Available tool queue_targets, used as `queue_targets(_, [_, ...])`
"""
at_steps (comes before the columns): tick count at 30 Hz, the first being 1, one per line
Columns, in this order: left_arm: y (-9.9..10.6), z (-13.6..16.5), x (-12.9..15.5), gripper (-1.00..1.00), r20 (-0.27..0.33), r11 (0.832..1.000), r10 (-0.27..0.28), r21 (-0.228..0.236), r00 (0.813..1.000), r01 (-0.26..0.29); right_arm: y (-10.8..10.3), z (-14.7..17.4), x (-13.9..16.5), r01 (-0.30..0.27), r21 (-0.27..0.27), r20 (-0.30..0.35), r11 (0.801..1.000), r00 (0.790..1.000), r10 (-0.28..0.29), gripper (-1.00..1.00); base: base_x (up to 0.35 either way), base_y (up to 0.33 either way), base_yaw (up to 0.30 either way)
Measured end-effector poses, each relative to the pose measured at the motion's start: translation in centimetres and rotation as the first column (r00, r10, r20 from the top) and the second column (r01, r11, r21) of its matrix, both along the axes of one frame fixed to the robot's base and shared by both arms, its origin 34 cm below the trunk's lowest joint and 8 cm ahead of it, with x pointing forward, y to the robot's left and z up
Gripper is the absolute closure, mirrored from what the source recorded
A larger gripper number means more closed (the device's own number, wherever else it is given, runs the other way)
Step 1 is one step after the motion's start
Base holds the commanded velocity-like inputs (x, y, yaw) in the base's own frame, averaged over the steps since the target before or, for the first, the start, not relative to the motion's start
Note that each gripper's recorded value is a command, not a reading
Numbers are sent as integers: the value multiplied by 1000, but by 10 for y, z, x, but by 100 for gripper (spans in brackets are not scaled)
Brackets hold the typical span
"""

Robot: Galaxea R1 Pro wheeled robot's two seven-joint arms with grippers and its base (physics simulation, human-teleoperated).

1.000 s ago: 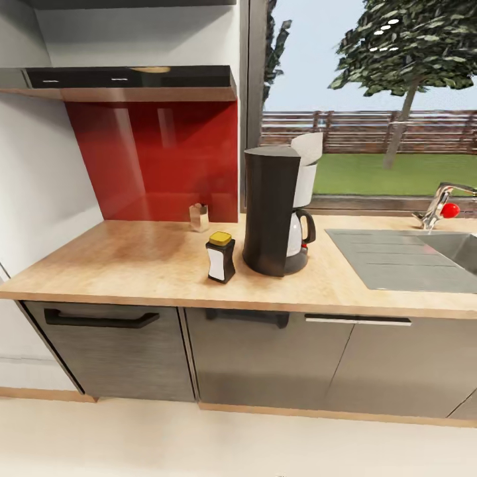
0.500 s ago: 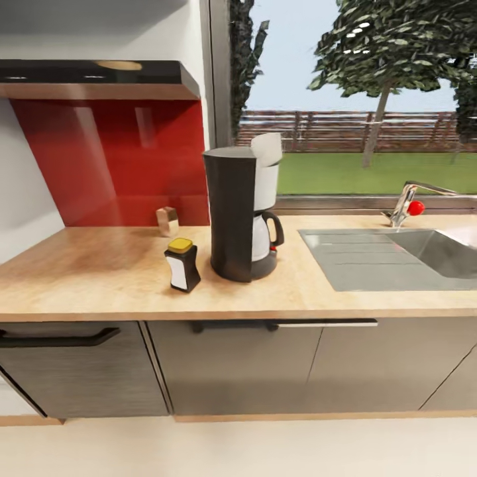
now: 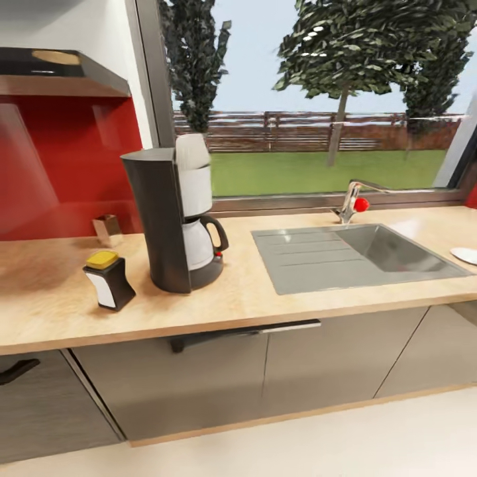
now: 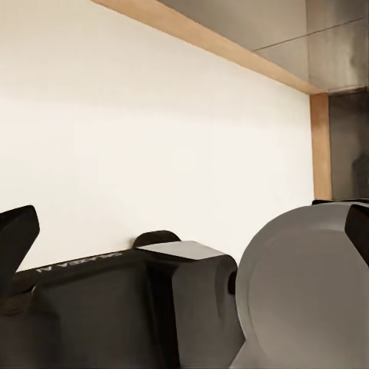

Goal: Set up a coffee station on the kitchen countertop: keep the coffee maker on the countertop, move the bottle of coffee from the kitchen shelf to the counter next to the coffee maker, place a paper coffee filter on top of the coffee maker, put the saucer next to the coffee maker with the coffee cup on the saucer, and place the electric kettle next to the coffee maker.

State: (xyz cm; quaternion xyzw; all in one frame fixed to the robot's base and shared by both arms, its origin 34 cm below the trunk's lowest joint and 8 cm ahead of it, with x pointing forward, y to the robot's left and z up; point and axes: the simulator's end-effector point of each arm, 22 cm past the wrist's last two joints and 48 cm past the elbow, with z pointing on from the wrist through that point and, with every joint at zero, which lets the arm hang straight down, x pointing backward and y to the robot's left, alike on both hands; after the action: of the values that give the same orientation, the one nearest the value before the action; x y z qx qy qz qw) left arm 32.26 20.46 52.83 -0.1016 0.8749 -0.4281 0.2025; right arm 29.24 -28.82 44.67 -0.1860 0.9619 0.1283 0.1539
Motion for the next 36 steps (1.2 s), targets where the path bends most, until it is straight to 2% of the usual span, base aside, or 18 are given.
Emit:
queue_targets(5, [0, 0, 0, -100, 0, 1000, 0, 0, 1000, 0, 0, 0, 0, 0, 0, 0, 1000, 1000, 0, -100, 8, -240, -259])
queue_targets(12, [0, 0, 0, -100, 0, 1000, 0, 0, 1000, 0, 0, 0, 0, 0, 0, 0, 1000, 1000, 0, -100, 2, -56, -251])
queue_targets(16, [0, 0, 0, -100, 0, 1000, 0, 0, 1000, 0, 0, 0, 0, 0, 0, 0, 1000, 1000, 0, -100, 13, -155, -98])
queue_targets(25, [0, 0, 0, -100, 1, 1000, 1, 0, 1000, -1, 0, 0, 0, -1, 0, 0, 1000, 1000, 1, -100, 82, -284, -43])
queue_targets(36, [0, 0, 1, -100, 1, 1000, 1, 0, 1000, -1, 0, 0, 0, -2, 0, 0, 1000, 1000, 2, -100, 93, -300, -255])
